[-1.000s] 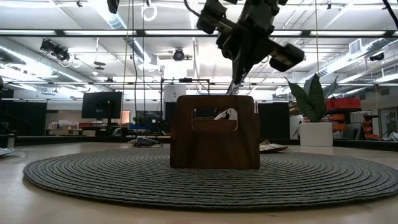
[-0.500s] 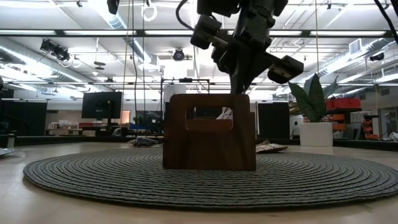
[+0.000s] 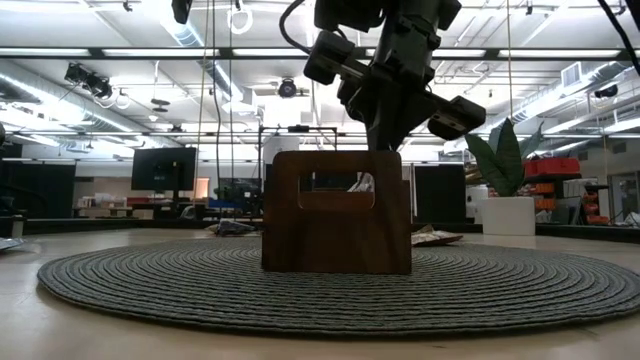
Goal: Pick & Place Tea
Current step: Put the purple tea bag into the middle section of the wooden organizer
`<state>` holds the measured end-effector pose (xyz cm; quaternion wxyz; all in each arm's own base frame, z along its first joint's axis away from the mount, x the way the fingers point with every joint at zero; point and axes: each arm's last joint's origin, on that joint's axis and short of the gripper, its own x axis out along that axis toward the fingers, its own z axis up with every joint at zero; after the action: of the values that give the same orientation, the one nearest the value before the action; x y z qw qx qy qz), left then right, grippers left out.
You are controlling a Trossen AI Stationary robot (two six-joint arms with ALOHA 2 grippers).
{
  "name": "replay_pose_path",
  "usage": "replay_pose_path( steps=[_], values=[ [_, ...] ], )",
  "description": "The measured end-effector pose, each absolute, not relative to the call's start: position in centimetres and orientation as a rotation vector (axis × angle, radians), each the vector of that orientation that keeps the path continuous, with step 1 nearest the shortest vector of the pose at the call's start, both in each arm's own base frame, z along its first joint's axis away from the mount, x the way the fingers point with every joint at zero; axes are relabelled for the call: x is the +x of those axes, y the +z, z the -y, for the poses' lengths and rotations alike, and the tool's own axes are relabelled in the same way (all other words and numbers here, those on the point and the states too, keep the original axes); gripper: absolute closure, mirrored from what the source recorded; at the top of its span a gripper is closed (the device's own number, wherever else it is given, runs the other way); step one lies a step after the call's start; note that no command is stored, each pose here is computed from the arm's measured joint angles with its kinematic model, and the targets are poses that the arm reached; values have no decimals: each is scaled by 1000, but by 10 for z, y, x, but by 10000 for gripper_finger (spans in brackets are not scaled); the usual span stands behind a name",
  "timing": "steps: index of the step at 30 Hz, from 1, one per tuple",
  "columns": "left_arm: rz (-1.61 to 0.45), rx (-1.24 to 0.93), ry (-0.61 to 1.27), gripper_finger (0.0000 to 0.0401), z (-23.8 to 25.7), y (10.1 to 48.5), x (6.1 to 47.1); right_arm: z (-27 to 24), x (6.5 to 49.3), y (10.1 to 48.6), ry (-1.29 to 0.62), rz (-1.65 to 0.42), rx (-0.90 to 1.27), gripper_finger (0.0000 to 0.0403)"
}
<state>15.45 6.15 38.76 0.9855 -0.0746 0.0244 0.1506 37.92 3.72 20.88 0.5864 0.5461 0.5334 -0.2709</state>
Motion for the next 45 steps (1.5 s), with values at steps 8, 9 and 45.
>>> replay_pose_path(
  steps=[8, 9, 45],
  values=[
    [-51, -151, 303, 369, -61, 387, 155, -37, 379, 209, -635, -1238, 1266, 342],
    [-51, -151, 303, 369, -61, 387, 155, -37, 379, 209, -629, -1240, 1261, 336],
    [-639, -190, 341, 228, -99, 296, 230, -16, 317, 293, -489, -1120, 465, 252]
  ],
)
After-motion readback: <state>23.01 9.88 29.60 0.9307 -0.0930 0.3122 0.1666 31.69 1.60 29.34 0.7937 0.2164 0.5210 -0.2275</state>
